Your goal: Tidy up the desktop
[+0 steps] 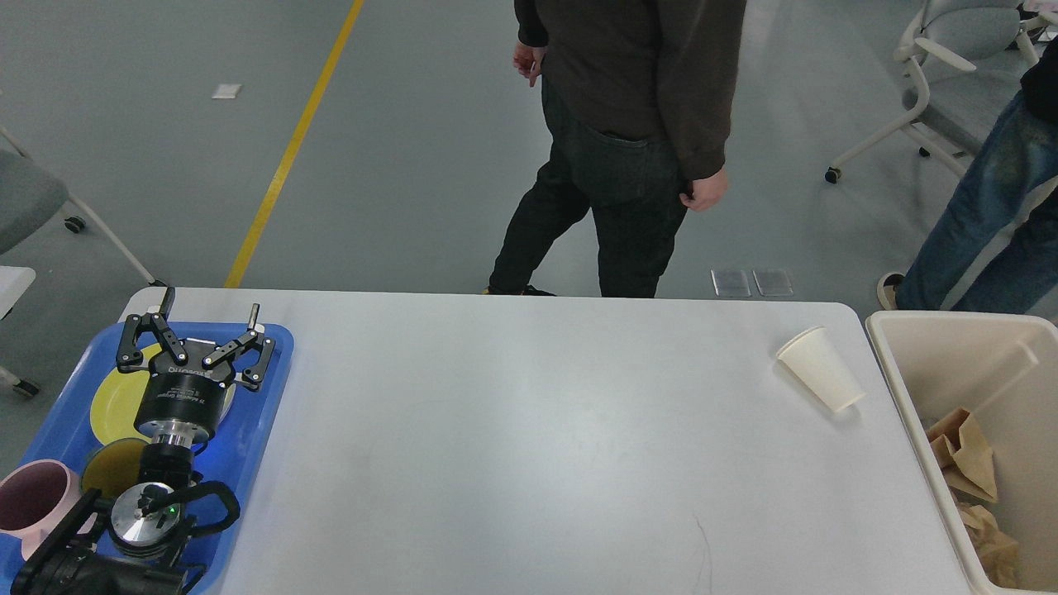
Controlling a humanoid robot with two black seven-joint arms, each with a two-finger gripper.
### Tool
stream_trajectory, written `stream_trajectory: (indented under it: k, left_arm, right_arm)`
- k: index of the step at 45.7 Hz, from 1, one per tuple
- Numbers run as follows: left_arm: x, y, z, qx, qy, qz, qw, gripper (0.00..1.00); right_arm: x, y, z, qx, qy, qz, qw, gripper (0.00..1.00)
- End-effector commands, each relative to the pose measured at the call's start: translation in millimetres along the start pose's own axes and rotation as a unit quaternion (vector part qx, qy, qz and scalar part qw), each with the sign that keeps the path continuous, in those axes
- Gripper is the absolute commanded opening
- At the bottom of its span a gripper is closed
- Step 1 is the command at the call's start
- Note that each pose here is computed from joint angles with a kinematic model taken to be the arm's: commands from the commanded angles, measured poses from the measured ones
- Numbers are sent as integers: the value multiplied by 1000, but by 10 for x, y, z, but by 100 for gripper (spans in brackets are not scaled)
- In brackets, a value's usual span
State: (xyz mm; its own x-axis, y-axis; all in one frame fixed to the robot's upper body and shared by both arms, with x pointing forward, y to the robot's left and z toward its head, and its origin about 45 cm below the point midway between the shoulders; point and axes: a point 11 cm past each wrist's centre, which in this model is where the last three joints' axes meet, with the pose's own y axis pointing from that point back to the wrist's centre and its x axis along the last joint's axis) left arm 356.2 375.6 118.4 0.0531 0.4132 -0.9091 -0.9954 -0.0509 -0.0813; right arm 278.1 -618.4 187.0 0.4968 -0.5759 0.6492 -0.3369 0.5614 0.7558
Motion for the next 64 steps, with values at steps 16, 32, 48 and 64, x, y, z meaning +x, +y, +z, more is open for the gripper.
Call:
stream_trajectory:
  k: [16, 32, 48, 64]
  left_arm:
    - [2, 0, 7, 0, -1, 1, 1000, 96]
    - [0, 0, 7, 0, -1, 0, 1000, 96]
    - [2, 0, 7, 0, -1, 1, 1000, 96]
    - [2, 0, 7, 0, -1, 1, 1000, 96]
  right_arm:
    - [-1236, -755, 49, 8, -5, 60, 998, 0]
    - [-1377, -773, 73, 7, -1, 60, 998, 58]
    - [-1407, -758, -74, 20, -4, 109, 994, 100]
    - [-1412, -761, -60, 22, 1, 103, 994, 100]
